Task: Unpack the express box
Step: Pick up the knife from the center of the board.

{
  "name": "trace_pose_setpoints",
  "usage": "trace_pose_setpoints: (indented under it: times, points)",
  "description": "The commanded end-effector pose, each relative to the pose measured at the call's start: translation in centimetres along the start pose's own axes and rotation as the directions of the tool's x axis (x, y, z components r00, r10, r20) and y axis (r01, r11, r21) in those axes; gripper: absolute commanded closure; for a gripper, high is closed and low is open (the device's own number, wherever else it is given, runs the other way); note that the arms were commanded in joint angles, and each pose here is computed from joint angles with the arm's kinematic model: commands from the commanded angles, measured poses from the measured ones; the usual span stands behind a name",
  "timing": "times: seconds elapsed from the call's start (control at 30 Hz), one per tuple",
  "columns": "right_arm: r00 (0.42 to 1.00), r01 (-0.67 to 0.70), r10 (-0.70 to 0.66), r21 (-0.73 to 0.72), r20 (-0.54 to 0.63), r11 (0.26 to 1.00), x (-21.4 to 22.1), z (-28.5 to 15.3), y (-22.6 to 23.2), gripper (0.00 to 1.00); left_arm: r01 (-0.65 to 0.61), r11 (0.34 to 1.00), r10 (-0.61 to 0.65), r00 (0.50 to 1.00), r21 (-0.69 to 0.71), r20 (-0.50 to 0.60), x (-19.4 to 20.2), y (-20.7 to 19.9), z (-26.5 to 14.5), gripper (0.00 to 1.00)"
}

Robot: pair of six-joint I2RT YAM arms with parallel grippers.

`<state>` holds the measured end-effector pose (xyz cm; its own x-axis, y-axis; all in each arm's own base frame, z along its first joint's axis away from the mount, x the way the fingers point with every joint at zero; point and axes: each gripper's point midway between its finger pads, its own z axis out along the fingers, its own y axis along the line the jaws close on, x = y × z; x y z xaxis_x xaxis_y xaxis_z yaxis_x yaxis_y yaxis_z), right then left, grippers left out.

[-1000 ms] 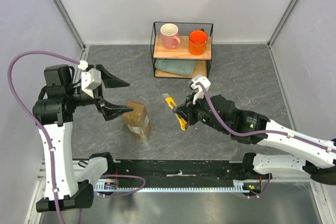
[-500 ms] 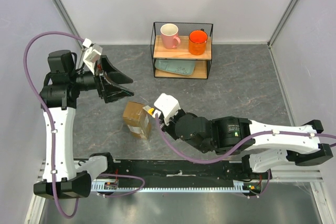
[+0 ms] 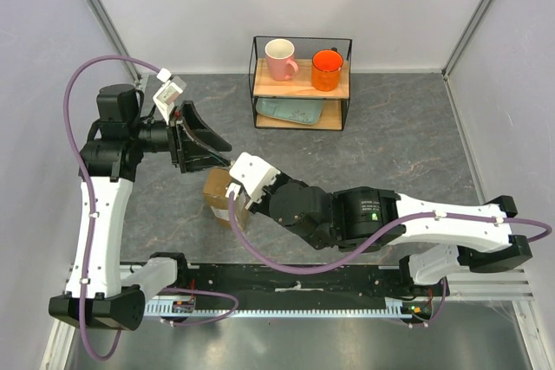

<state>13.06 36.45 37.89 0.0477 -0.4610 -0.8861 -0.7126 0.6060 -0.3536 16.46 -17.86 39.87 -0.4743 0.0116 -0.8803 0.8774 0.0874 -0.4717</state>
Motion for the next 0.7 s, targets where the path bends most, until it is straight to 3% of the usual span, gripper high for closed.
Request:
trace_pose_setpoints:
  times: [0.0, 0.1, 0.3, 0.5, 0.67]
  points:
    - [0.999, 0.011, -0.012, 0.034, 0.038, 0.999, -1.82, -0.56, -1.23, 1.0, 0.052, 0.982, -0.05, 0.999, 0.182, -0.014, 0.06, -3.17, -0.2, 0.34]
    - [0.999, 0.016, -0.018, 0.036, 0.039, 0.999, -1.92, -0.57, -1.24, 1.0, 0.067, 0.979, -0.065, 0.998, 0.192, -0.018, 0.16, -3.15, -0.17, 0.37]
    - [0.998, 0.031, -0.034, 0.052, 0.044, 0.998, -2.14, -0.47, -1.43, 1.0, 0.083, 0.972, -0.079, 0.996, 0.218, -0.03, 0.4, -3.38, 0.0, 0.56]
    - [0.998, 0.04, -0.043, 0.062, 0.049, 0.997, -2.37, -0.29, -1.54, 1.0, 0.084, 0.969, -0.078, 0.996, 0.232, -0.038, 0.52, -3.81, 0.15, 0.53]
    - [0.997, 0.037, -0.041, 0.066, 0.059, 0.997, -2.52, -0.21, -1.53, 1.0, 0.079, 0.968, -0.071, 0.997, 0.237, -0.04, 0.66, -4.01, 0.18, 0.56]
